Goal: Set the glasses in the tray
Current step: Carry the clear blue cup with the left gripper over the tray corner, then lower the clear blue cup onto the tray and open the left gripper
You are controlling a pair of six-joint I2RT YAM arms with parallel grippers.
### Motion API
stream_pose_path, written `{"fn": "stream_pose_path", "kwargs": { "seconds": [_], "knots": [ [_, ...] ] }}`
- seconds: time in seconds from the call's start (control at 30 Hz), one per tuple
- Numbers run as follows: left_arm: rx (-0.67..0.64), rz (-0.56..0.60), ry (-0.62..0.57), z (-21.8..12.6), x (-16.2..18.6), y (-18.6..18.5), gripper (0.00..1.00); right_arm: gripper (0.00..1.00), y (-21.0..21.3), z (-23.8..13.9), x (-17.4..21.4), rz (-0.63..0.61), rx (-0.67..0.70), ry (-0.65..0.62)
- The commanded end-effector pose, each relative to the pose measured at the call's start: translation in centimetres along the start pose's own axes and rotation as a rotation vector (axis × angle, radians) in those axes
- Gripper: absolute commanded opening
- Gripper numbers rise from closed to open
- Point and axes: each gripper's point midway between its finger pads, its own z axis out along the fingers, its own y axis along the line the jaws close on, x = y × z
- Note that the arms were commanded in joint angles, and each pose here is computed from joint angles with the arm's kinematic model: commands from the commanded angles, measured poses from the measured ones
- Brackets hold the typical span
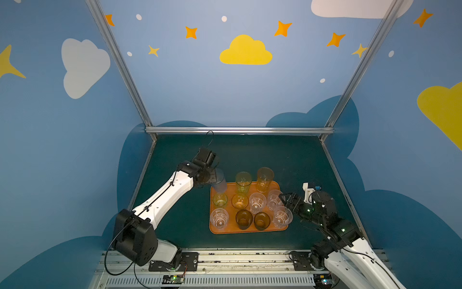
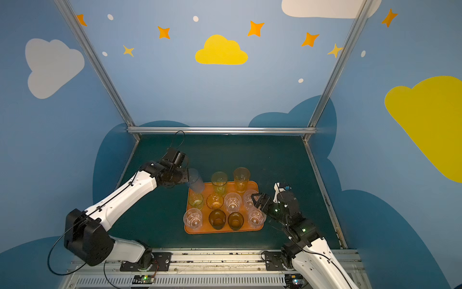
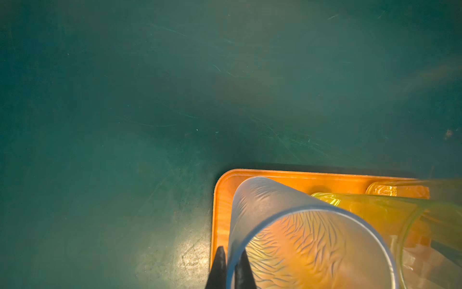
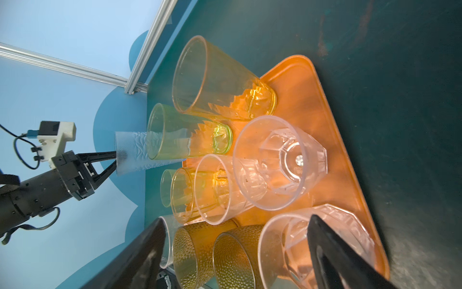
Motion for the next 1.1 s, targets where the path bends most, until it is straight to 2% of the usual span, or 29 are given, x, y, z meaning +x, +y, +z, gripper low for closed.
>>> {"fn": "stream_pose_path", "kwargs": {
  "seconds": [0.0, 0.97, 1.07],
  "knots": [
    [0.006, 0.0, -0.009, -0.4, 0.1, -0.2, 0.04, 0.88, -0.4, 0.0, 0.1, 0.012, 0.008, -0.002],
    [-0.063, 0.057, 0.064, 1.7, 2.2, 0.0, 0.04, 0.88, -0.9, 0.3, 0.2, 0.025, 0.025, 0.0],
    [-0.073, 0.061, 0.073, 1.9, 2.4, 0.1, 0.12, 0.88, -0.9, 0.3, 0.2, 0.025, 0.024, 0.001]
  ]
}}
